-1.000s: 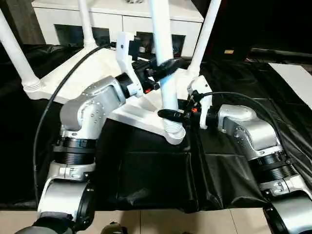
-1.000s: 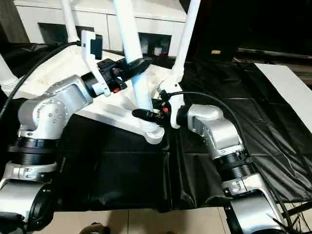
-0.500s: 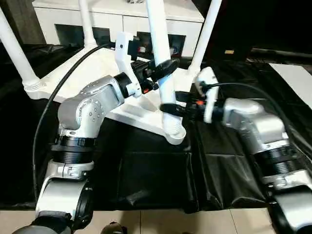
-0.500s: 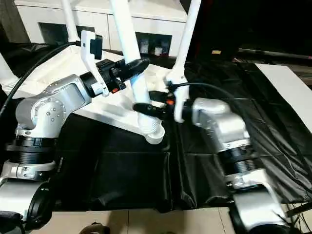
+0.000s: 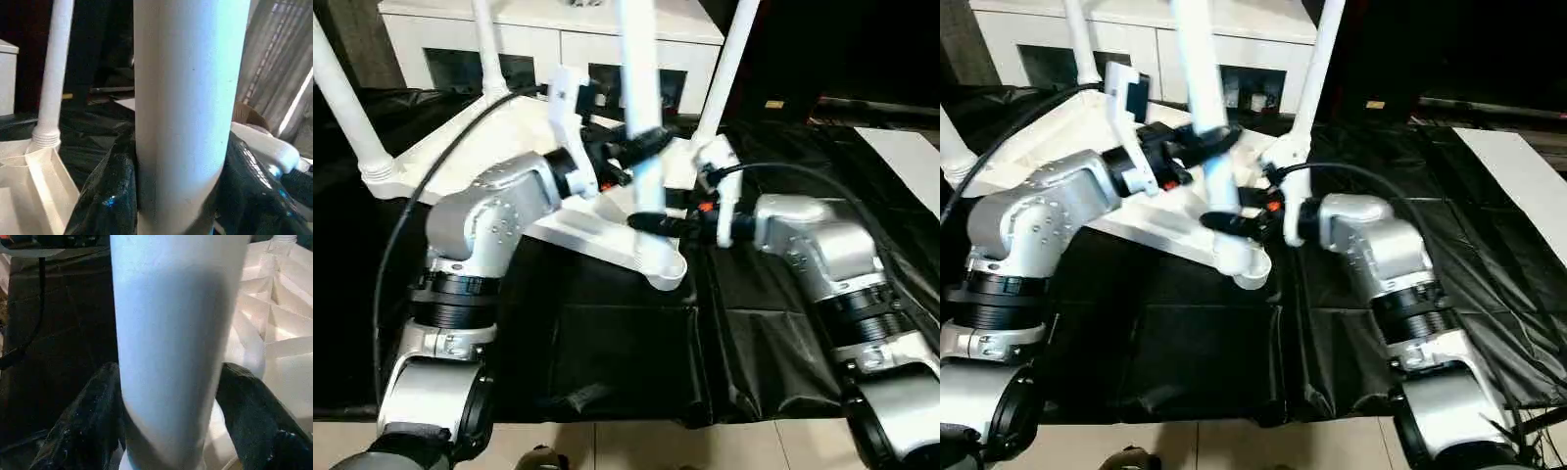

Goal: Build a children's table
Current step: Insert table leg to table base

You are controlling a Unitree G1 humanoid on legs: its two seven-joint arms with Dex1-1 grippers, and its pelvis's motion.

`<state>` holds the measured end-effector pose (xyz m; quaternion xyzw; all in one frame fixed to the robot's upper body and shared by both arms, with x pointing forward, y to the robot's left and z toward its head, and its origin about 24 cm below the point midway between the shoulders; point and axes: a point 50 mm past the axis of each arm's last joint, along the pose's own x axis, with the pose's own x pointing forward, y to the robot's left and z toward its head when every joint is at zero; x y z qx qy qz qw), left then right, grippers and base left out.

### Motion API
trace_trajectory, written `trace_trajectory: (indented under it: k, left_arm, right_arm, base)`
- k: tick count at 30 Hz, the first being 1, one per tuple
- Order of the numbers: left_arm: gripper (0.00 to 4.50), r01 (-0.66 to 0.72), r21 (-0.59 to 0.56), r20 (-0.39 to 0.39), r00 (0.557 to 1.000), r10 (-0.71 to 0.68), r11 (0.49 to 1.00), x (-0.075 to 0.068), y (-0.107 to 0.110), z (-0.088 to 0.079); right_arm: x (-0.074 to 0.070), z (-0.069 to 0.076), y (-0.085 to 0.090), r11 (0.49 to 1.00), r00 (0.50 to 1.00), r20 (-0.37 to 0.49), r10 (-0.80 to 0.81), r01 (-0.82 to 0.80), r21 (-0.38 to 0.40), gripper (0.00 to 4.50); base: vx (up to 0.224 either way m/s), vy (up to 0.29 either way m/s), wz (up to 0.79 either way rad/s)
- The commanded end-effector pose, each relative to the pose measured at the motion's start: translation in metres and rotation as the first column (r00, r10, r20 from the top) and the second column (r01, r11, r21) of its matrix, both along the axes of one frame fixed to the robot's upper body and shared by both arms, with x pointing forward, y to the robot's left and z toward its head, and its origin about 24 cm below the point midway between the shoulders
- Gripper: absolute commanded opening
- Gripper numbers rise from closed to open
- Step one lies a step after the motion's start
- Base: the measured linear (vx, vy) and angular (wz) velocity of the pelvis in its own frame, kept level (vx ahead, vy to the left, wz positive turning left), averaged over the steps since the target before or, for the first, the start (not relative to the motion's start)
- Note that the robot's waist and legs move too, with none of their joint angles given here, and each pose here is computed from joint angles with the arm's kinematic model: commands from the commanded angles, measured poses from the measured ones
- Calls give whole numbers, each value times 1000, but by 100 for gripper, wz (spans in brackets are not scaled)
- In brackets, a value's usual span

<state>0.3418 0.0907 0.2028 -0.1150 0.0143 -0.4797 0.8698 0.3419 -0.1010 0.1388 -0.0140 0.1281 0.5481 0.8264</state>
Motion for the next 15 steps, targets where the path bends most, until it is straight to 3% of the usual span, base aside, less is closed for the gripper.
trace_trajectory:
  k: [1, 3, 4, 8, 10, 15]
  left_arm:
    - [181, 36, 20, 41, 998, -37, 999, -4, -5, 8]
    - [181, 38, 25, 42, 998, -39, 999, -4, -5, 8]
    - [181, 39, 26, 43, 998, -40, 999, -4, -5, 8]
    - [181, 47, 34, 46, 998, -48, 998, -5, -5, 7]
    - [181, 47, 36, 47, 998, -49, 998, -5, -5, 7]
    - [181, 44, 47, 49, 998, -46, 998, -4, -3, 7]
  right_arm:
    - [2, 5, 0, 1000, 1000, 0, 18, -18, -25, 303]
    - [2, 5, 1, 999, 1000, -5, 29, -29, -29, 303]
    - [2, 5, 1, 999, 1000, -7, 30, -31, -30, 275]
    - [2, 4, 1, 999, 999, -9, 31, -31, -32, 262]
    - [2, 4, 1, 999, 999, -9, 31, -32, -32, 224]
    - [1, 3, 1, 999, 999, -14, 34, -34, -33, 192]
  base:
    - [0, 0, 0]
    - [0, 0, 0]
    - [0, 0, 0]
    - [0, 0, 0]
    - [0, 0, 0]
    - [0, 0, 0]
